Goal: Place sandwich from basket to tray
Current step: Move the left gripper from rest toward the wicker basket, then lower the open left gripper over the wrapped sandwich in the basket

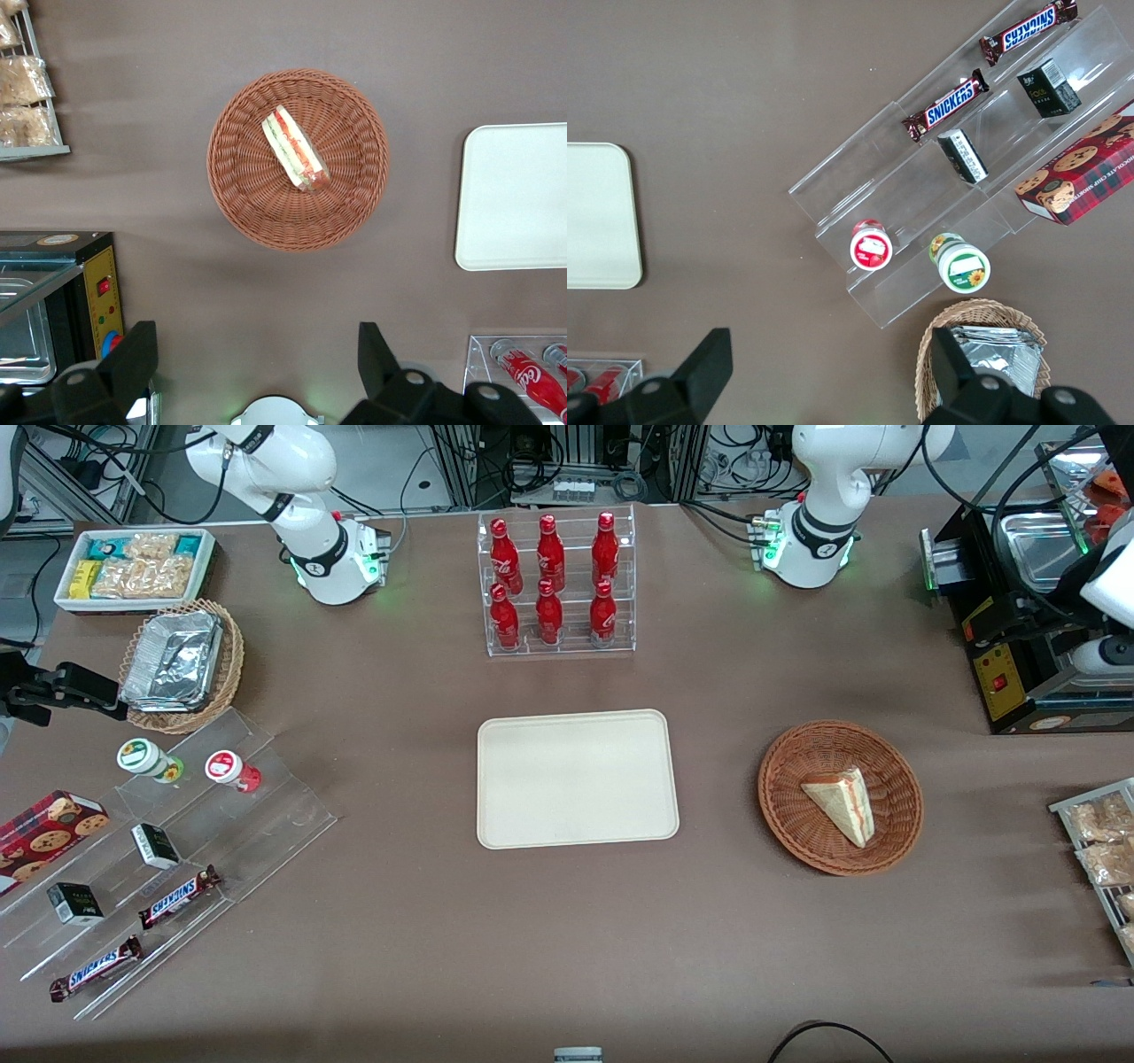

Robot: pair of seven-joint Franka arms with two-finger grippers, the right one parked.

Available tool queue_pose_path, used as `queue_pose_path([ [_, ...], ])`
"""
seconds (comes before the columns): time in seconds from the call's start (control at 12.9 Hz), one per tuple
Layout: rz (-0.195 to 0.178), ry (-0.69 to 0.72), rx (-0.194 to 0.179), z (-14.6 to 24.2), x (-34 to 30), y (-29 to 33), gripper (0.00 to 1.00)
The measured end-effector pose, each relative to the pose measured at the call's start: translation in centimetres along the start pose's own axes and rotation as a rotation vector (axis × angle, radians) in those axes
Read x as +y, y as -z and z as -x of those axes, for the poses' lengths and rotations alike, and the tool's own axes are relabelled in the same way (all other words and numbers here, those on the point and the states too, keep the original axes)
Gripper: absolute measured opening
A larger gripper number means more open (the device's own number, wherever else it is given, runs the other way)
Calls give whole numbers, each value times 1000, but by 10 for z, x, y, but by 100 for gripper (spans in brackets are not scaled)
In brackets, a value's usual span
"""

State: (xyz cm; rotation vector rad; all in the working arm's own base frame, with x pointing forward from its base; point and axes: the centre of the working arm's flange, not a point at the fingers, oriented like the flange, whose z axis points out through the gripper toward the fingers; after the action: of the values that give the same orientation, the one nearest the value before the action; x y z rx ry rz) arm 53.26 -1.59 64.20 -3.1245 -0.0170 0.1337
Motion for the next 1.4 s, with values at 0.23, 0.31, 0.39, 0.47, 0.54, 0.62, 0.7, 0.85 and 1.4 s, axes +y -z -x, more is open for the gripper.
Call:
queue_pose_path([
  [0.23,-2,0,1,-20,2,-23,100],
  [0.31,-2,0,9,-28,2,-36,100],
  [0.39,-2,5,20,-37,3,-52,100],
  [0.47,-1,18,32,-44,4,-70,100],
  [0.54,-1,46,39,-49,4,-89,100],
  [0.62,1,94,43,-53,4,-108,100],
  [0.7,2,146,45,-55,5,-126,100],
  [0.85,5,247,51,-59,9,-159,100],
  [1.4,18,415,78,-58,30,-265,100],
])
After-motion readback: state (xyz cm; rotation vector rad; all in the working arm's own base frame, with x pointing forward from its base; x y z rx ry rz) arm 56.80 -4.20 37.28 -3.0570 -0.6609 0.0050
